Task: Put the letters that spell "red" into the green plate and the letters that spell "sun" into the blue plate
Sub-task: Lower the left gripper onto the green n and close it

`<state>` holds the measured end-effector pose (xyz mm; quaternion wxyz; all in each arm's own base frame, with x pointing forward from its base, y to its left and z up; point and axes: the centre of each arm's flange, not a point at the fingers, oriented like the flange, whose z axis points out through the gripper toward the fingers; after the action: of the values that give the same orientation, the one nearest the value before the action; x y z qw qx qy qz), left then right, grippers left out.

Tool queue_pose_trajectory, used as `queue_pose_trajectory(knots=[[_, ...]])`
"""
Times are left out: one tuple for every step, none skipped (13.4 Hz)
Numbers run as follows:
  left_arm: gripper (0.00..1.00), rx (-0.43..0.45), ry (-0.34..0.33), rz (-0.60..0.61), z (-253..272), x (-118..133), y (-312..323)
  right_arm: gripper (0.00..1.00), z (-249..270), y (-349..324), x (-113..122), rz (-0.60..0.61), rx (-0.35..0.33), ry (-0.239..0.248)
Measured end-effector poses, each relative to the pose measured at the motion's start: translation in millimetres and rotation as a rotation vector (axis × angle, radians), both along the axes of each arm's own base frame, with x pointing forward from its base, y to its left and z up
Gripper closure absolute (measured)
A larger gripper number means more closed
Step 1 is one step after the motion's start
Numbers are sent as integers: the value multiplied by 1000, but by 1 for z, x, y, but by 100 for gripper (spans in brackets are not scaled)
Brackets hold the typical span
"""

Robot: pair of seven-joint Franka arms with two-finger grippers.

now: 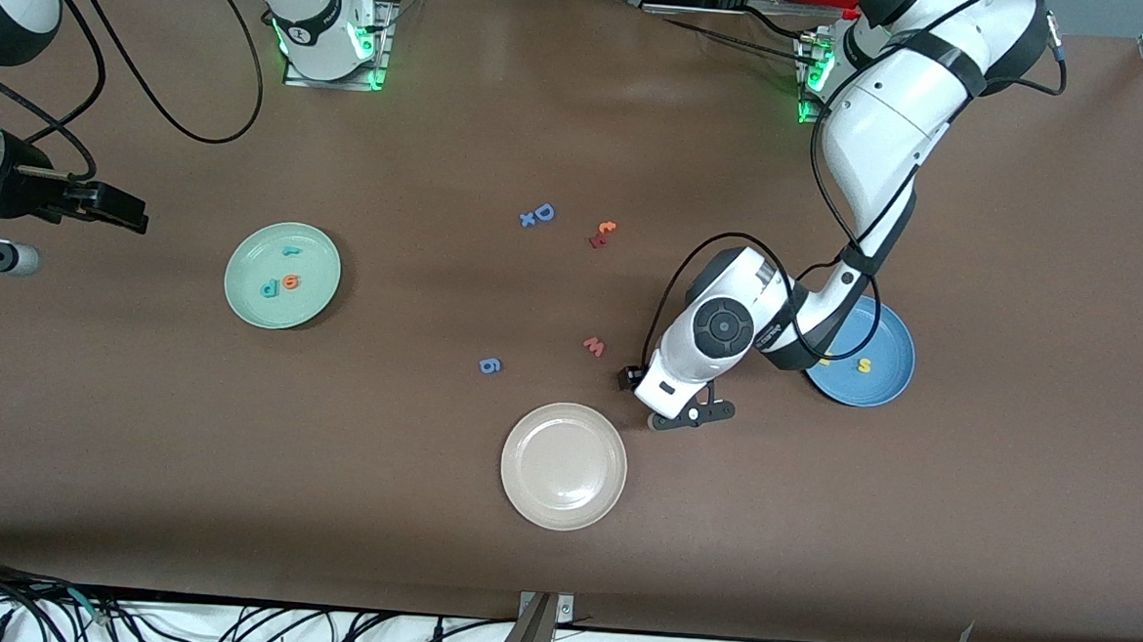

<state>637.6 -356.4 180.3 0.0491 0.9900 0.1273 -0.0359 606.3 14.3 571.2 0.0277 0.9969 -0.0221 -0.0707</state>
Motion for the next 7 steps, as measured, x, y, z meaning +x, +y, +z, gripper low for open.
queue_pose_trajectory(knots=[[7, 1, 1, -1, 0, 1, 0, 0, 0, 0, 0, 0, 0, 0], [7, 2, 0, -2, 1, 2, 0, 0, 0, 0, 0, 0, 0, 0], [7, 3, -3, -3, 2, 4, 1, 0, 0, 0, 0, 0, 0, 0], [7, 4, -5, -6, 2, 5, 1, 0, 0, 0, 0, 0, 0, 0], [9, 8, -6, -12, 2, 6, 2, 0, 0, 0, 0, 0, 0, 1], [10, 14, -7, -17, 0, 6, 3, 0, 0, 0, 0, 0, 0, 1], [11, 20, -9, -20, -2, 7, 3, 0, 0, 0, 0, 0, 0, 1]])
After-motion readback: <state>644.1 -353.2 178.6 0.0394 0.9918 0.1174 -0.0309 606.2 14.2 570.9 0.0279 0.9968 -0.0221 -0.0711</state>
